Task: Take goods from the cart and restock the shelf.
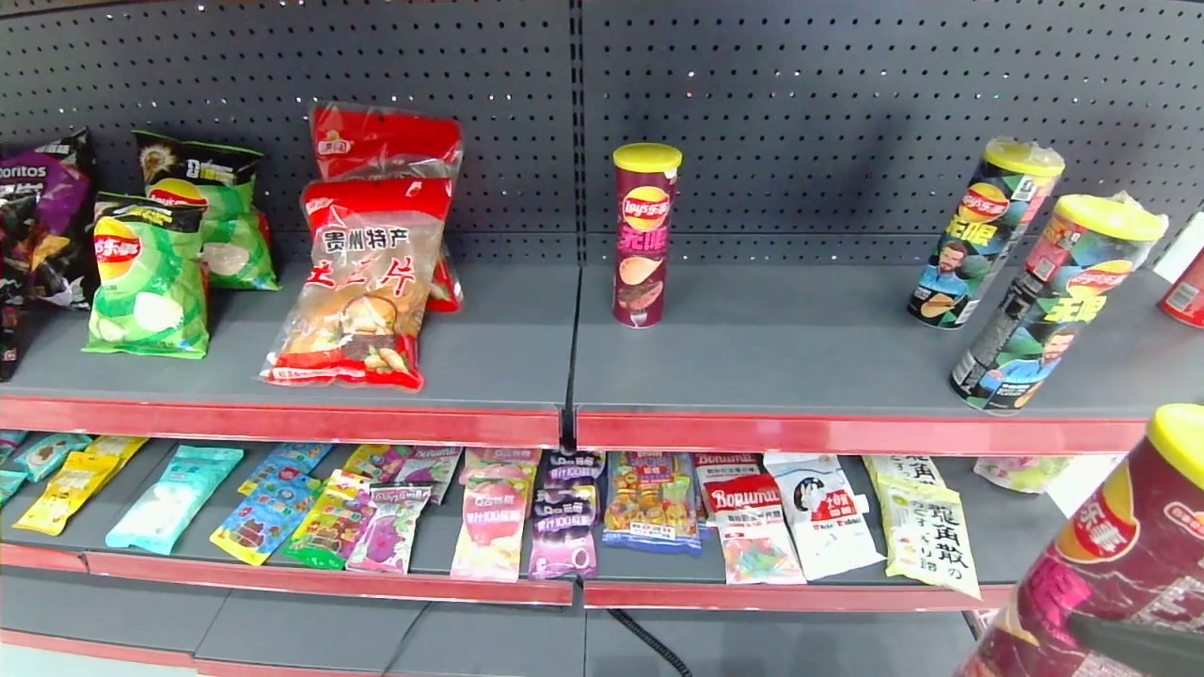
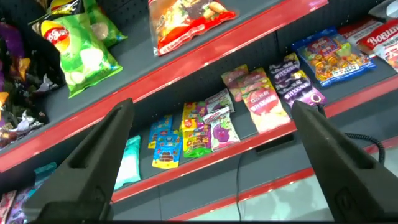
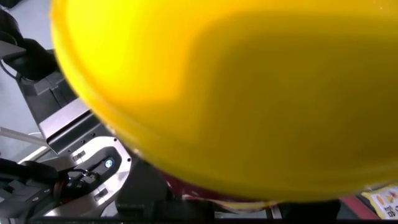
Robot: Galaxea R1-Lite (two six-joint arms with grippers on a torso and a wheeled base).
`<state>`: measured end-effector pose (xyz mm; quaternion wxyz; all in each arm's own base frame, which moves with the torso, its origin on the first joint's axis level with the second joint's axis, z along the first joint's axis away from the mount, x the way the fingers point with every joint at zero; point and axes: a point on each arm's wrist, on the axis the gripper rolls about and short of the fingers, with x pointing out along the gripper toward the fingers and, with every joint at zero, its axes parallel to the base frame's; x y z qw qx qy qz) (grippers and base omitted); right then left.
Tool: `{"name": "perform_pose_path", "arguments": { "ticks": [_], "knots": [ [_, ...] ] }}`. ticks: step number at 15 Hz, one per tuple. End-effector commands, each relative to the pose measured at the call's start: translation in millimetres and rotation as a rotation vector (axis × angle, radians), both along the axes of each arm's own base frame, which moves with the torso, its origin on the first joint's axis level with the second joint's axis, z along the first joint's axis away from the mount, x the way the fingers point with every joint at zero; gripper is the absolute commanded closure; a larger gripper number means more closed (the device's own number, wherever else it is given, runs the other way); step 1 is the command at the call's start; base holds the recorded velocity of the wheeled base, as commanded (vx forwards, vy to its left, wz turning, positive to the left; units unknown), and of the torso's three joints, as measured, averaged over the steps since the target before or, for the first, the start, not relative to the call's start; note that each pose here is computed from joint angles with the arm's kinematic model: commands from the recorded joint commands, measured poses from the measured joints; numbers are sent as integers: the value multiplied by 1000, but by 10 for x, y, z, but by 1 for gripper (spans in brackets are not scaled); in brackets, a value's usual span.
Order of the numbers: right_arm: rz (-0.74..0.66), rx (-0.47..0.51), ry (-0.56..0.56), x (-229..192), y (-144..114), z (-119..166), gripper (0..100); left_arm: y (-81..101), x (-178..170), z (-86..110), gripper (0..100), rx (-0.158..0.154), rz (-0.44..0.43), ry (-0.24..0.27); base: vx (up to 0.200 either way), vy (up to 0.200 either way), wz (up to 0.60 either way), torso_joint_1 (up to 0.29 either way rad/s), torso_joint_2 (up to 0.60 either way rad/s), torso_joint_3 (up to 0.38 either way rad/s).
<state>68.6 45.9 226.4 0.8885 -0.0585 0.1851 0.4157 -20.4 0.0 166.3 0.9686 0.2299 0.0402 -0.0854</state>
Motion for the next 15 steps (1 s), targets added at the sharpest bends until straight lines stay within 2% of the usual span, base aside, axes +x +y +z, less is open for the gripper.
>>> {"name": "perform_pose_path", "arguments": {
  "ticks": [1, 5, 15],
  "knots": [
    [1, 1, -3, -10, -5, -2, 100, 3, 4, 1, 0, 1, 12, 2, 200, 0, 0, -2, 7, 7],
    [-87, -37, -33, -30, -44, -20, 100, 3, 5, 5, 0, 3, 14, 2, 200, 0, 0, 1, 1, 5],
    [-69, -77, -42, -53, -57, -119, 100, 3, 14, 1, 0, 7, 17, 9, 0, 0, 0, 0, 0, 0]
  ]
}}
